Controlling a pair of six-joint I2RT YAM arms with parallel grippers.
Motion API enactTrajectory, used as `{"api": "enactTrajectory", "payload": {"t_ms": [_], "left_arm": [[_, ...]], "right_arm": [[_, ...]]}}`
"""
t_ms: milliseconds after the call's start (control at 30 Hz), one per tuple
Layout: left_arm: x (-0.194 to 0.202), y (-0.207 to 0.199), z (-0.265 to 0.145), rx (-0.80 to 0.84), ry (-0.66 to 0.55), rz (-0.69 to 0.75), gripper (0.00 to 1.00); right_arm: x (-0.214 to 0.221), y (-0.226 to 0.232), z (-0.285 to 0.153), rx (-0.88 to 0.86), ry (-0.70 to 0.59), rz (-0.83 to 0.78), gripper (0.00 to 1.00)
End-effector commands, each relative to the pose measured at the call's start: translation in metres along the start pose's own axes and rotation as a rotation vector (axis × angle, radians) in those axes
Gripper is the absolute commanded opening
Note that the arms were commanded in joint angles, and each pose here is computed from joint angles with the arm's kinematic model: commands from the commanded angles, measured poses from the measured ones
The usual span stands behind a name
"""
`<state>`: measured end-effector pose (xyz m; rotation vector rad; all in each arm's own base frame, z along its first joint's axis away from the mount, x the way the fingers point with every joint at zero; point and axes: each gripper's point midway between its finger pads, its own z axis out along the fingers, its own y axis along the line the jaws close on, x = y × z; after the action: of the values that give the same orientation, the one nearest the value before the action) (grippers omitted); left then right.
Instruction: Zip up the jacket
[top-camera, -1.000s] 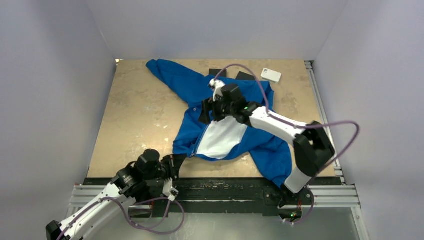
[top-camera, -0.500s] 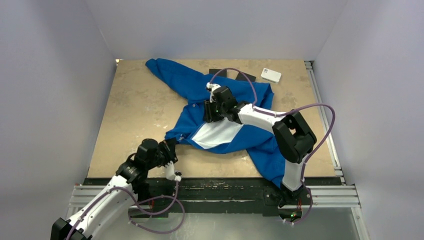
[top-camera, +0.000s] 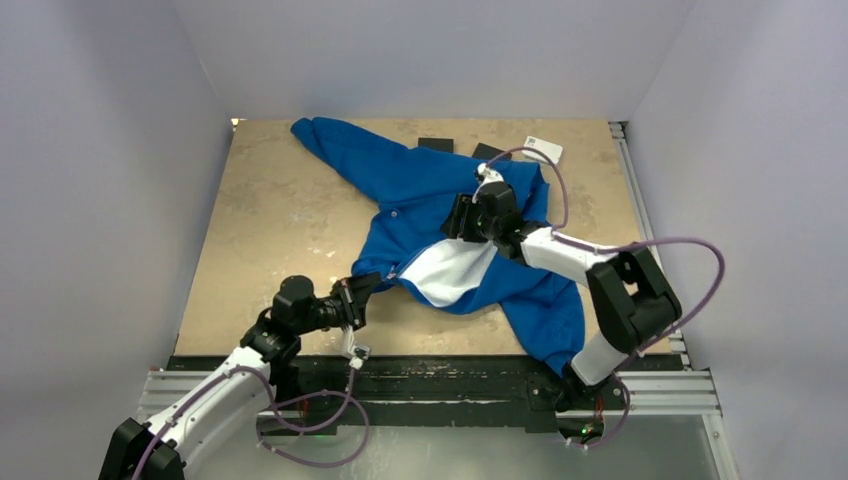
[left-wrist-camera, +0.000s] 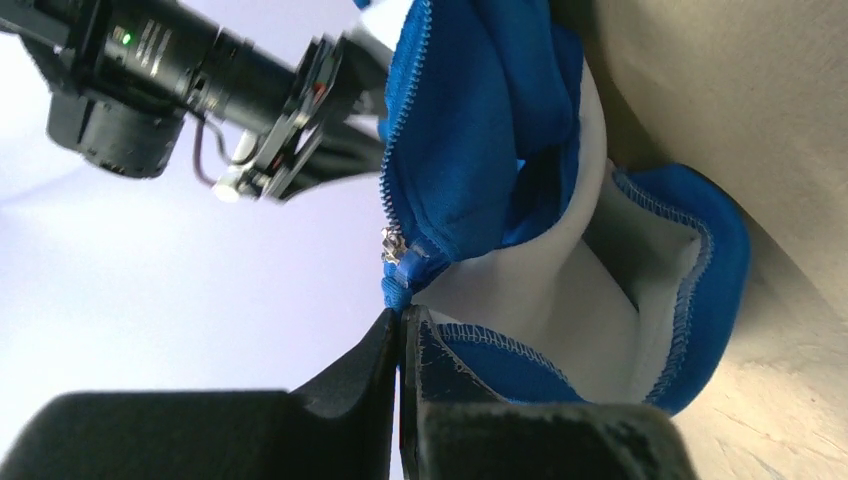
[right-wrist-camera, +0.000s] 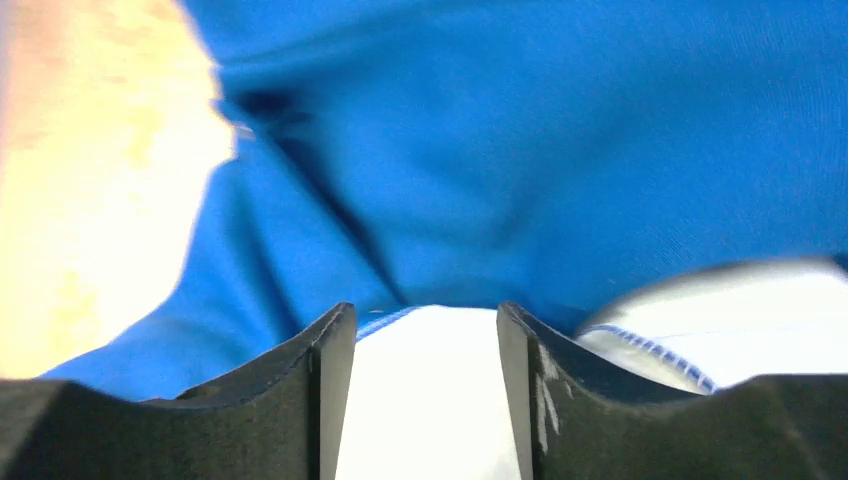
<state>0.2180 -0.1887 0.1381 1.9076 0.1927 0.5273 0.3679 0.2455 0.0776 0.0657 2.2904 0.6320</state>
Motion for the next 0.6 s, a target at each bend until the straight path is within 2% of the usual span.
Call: {"api": "enactTrajectory", "payload": {"t_ms": [0, 100, 167, 267, 467, 567], "left_arm": [[-0.023, 0.015, 0.002, -0.1, -0.11, 0.098, 0.0], [-0.031, 0.008, 0.002, -0.086, -0.141, 0.085, 0.0], [-0.03, 0.005, 0.002, -0.075, -0.137, 0.069, 0.0], [-0.029, 0.004, 0.003, -0.072, -0.131, 0.056, 0.0], [-0.028, -0.004, 0.005, -0.026, -0.138, -0.001, 0.0], [-0.025, -0.009, 0.006, -0.006, -0.124, -0.033, 0.0]], "right_arm": [[-0.057, 0.075, -0.049, -0.341, -0.118, -0.144, 0.63], [-0.042, 0.109, -0.071, -0.56, -0.029, -0.213, 0.69], [-0.031, 0.119, -0.075, -0.644, 0.03, -0.222, 0.74], [-0.003, 0.128, -0.078, -0.769, 0.159, -0.193, 0.73], [0.028, 0.145, -0.091, -0.886, 0.267, -0.273, 0.73], [0.041, 0.148, -0.095, -0.881, 0.285, -0.314, 0.74]]}}
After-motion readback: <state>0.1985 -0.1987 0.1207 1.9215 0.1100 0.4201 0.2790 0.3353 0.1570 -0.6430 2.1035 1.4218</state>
